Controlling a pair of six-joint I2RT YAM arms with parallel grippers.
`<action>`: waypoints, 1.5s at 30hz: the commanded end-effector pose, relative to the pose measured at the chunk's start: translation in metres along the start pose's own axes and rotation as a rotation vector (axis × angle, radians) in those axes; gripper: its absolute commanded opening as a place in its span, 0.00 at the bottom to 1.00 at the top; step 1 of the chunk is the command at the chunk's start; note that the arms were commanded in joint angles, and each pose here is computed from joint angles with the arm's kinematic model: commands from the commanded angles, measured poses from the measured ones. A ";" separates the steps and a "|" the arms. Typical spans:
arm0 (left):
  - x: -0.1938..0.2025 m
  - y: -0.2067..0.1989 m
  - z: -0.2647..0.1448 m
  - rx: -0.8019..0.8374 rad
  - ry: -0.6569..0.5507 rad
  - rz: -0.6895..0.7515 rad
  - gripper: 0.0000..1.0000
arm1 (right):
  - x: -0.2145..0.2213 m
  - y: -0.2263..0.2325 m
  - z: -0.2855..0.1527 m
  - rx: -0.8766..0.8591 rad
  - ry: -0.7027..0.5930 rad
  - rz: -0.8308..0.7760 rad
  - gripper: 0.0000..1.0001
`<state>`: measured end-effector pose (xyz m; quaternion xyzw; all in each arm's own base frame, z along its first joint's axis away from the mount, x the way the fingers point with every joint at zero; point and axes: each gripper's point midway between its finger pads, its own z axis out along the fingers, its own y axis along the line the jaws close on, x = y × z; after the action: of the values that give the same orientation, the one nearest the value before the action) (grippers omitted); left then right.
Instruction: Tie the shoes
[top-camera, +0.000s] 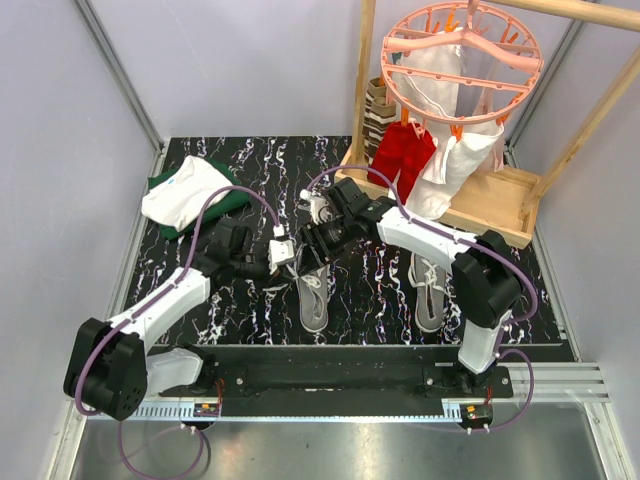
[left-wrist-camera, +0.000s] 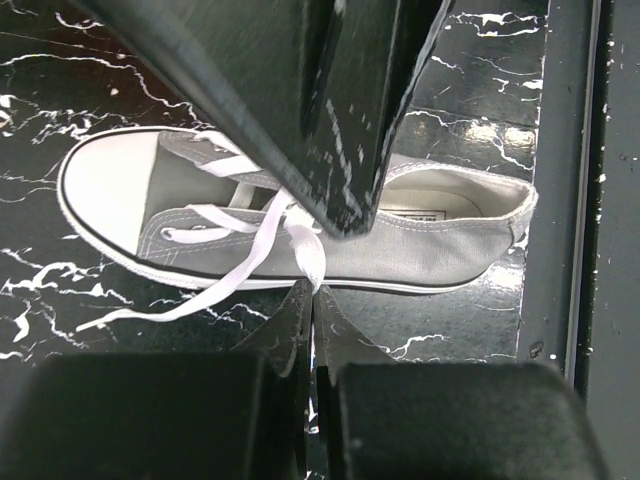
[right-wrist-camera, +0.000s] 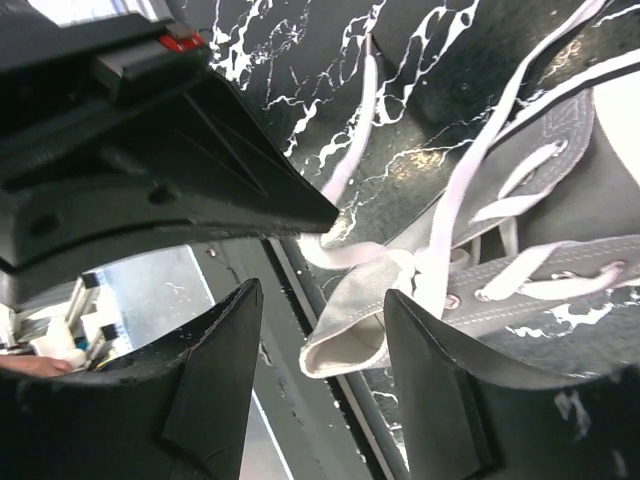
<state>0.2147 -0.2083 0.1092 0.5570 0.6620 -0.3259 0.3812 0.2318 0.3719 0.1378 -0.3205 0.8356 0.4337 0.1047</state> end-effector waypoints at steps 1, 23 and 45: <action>-0.014 0.007 0.004 -0.009 -0.029 0.044 0.00 | -0.005 0.012 0.005 -0.072 0.002 0.032 0.61; -0.016 0.014 0.013 -0.011 -0.017 0.041 0.00 | 0.006 -0.002 0.019 -0.061 0.030 0.085 0.48; -0.022 0.014 0.015 0.011 -0.031 0.049 0.00 | 0.006 -0.010 0.026 -0.044 0.032 0.095 0.42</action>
<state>0.2197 -0.2185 0.0992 0.5591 0.6684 -0.3294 0.3635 0.2290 0.3772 0.1064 -0.2805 0.8531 0.4366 0.0549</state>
